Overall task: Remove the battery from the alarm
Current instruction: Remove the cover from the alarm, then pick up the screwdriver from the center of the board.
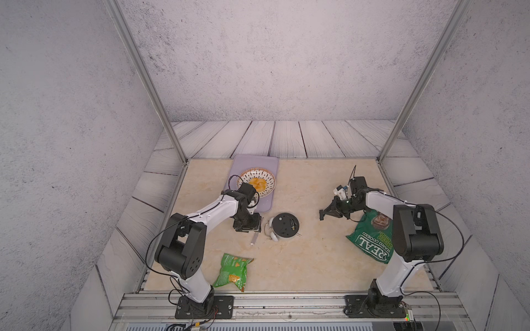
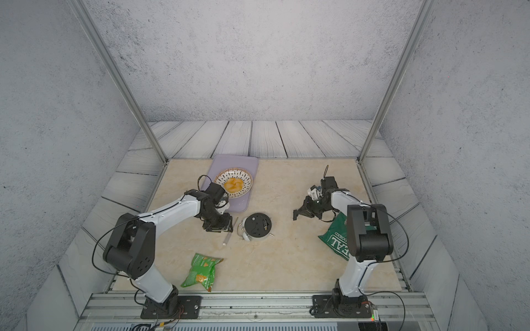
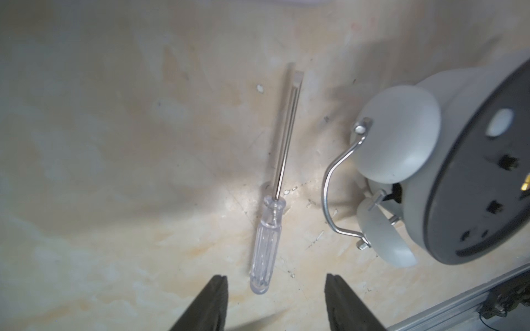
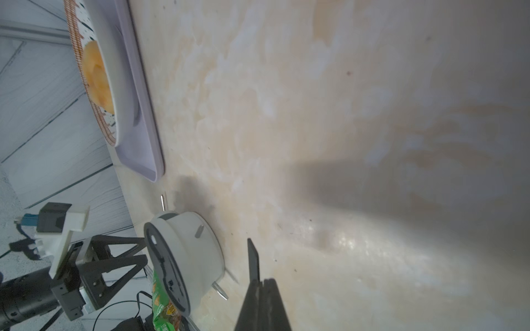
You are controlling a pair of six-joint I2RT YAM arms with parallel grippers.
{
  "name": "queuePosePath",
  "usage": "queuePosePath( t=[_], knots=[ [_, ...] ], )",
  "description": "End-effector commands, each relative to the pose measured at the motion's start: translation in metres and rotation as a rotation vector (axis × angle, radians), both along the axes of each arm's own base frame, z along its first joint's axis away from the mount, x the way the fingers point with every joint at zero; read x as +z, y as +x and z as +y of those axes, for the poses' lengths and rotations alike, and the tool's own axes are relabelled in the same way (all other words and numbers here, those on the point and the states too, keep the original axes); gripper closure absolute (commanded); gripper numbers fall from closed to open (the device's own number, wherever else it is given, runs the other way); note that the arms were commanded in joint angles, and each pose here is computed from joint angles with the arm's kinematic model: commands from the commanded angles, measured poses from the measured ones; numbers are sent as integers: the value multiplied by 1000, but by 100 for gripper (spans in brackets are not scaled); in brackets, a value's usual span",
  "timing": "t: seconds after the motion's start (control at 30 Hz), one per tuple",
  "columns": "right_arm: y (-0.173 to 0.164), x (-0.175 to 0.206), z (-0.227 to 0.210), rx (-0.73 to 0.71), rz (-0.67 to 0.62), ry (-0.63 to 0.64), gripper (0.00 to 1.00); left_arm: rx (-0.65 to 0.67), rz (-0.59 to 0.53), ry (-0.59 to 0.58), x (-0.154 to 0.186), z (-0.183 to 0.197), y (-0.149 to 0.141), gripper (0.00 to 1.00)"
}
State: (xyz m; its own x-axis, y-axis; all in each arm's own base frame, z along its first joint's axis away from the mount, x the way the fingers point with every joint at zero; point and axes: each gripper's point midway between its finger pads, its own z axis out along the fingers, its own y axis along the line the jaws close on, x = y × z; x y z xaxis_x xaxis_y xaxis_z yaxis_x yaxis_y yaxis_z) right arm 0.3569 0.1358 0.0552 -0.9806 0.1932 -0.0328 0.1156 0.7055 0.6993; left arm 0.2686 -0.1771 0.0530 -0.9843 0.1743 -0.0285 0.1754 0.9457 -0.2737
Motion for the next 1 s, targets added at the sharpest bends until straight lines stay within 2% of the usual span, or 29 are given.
queuePosePath(
  t=[0.0, 0.1, 0.23, 0.43, 0.63, 0.67, 0.77, 0.83, 0.97],
  knots=[
    [6, -9, 0, 58, -7, 56, 100, -62, 63, 9, -4, -3, -9, 43],
    [11, -23, -9, 57, 22, 42, 97, -69, 74, 36, -14, -4, -9, 43],
    [13, -17, -19, 51, 10, -15, 77, -73, 101, 76, -27, -3, -2, 50],
    [9, 9, -32, 26, -42, -120, 59, -89, 130, 134, -40, -1, 8, 70],
    [-4, 46, -33, 13, -131, -165, 52, -91, 76, 91, -21, -4, 9, 96],
    [-6, 55, -28, 17, -157, -165, 52, -84, 62, 72, -15, -5, 10, 100],
    [-17, 79, -5, 61, -234, -149, 50, -44, 5, -32, 10, -13, 14, 100],
    [-26, 96, 16, 107, -305, -147, 48, 6, -48, -145, 34, -20, 19, 100],
    [-51, 130, 74, 215, -487, -72, 42, 184, -227, -535, 108, -43, 40, 100]
  ],
)
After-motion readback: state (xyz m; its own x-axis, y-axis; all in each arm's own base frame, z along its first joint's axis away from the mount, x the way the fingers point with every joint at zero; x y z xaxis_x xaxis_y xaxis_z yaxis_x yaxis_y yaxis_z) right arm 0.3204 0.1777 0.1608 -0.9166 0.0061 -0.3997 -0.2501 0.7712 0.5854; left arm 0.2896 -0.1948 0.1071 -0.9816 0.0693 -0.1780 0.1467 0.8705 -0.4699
